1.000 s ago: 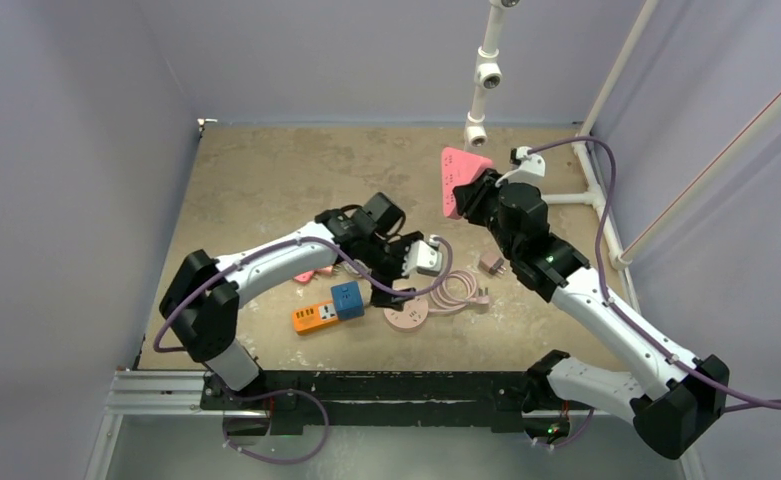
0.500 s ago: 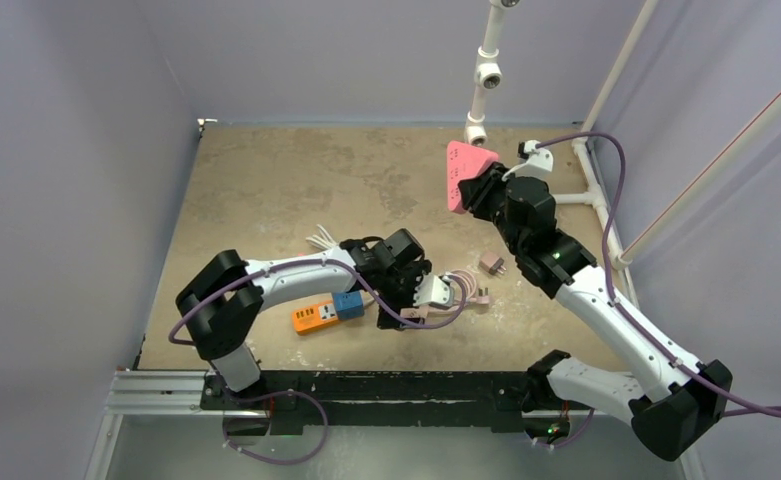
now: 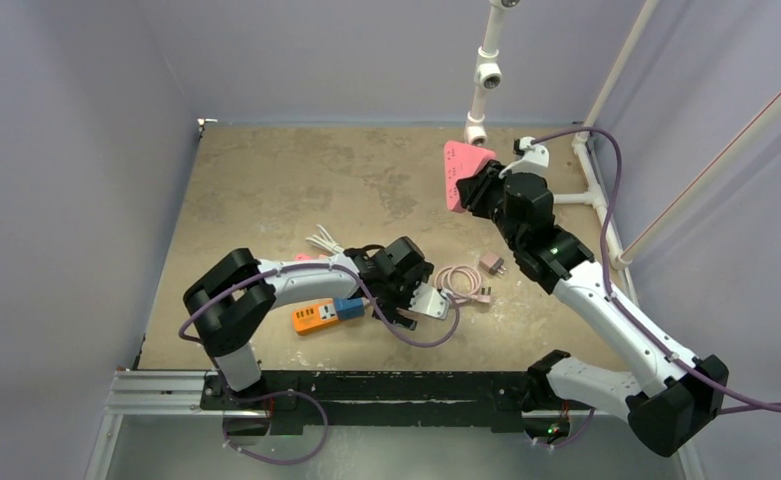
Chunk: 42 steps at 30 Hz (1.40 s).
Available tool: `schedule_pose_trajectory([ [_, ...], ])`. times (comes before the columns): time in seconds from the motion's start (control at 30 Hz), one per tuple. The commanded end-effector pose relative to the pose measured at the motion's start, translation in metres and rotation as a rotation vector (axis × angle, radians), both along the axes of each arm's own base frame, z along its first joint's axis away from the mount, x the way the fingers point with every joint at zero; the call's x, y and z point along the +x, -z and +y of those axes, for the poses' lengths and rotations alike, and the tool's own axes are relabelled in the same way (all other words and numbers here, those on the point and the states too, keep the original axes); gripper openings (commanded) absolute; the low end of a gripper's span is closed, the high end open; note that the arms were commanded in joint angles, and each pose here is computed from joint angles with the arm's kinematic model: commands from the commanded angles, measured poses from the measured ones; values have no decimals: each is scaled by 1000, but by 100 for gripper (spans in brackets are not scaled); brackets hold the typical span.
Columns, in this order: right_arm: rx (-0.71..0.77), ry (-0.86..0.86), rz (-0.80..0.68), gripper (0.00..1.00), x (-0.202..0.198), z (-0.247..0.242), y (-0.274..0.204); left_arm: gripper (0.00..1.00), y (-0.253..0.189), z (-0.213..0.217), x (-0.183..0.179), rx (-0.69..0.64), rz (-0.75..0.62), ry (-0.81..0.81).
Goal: Insert the plug
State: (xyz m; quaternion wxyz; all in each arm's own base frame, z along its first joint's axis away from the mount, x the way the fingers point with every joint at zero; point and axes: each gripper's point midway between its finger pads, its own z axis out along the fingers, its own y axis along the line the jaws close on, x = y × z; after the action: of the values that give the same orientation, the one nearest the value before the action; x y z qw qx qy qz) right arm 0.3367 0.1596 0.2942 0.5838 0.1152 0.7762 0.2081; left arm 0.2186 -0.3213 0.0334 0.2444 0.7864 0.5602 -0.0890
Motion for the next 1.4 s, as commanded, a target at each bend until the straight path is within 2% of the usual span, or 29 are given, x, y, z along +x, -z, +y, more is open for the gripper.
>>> schedule_pose_trajectory([
  [0.0, 38, -35, -111, 0, 7, 6, -43, 99, 6, 24, 22, 96, -156, 108],
  [0.23, 21, -103, -106, 0, 7, 18, -38, 99, -1, 30, 73, 119, -221, 86],
  [0.67, -13, -104, -59, 0, 6, 16, -27, 99, -26, 12, 131, 8, -303, -52],
  [0.83, -34, -75, -37, 0, 8, 9, -27, 99, -56, 31, 152, -101, -220, -188],
  [0.93, -42, -94, -44, 0, 7, 11, -32, 99, -75, 50, 137, -154, -108, -236],
  [1.03, -62, -214, -78, 0, -1, 27, -34, 99, -105, 63, 113, -252, 0, -259],
  [1.13, -65, -386, -145, 0, -18, 48, -39, 99, -146, 71, 93, -364, 45, -267],
  [1.37, -133, -689, -139, 0, -41, 85, -23, 99, -234, 67, 118, -655, 63, -364],
])
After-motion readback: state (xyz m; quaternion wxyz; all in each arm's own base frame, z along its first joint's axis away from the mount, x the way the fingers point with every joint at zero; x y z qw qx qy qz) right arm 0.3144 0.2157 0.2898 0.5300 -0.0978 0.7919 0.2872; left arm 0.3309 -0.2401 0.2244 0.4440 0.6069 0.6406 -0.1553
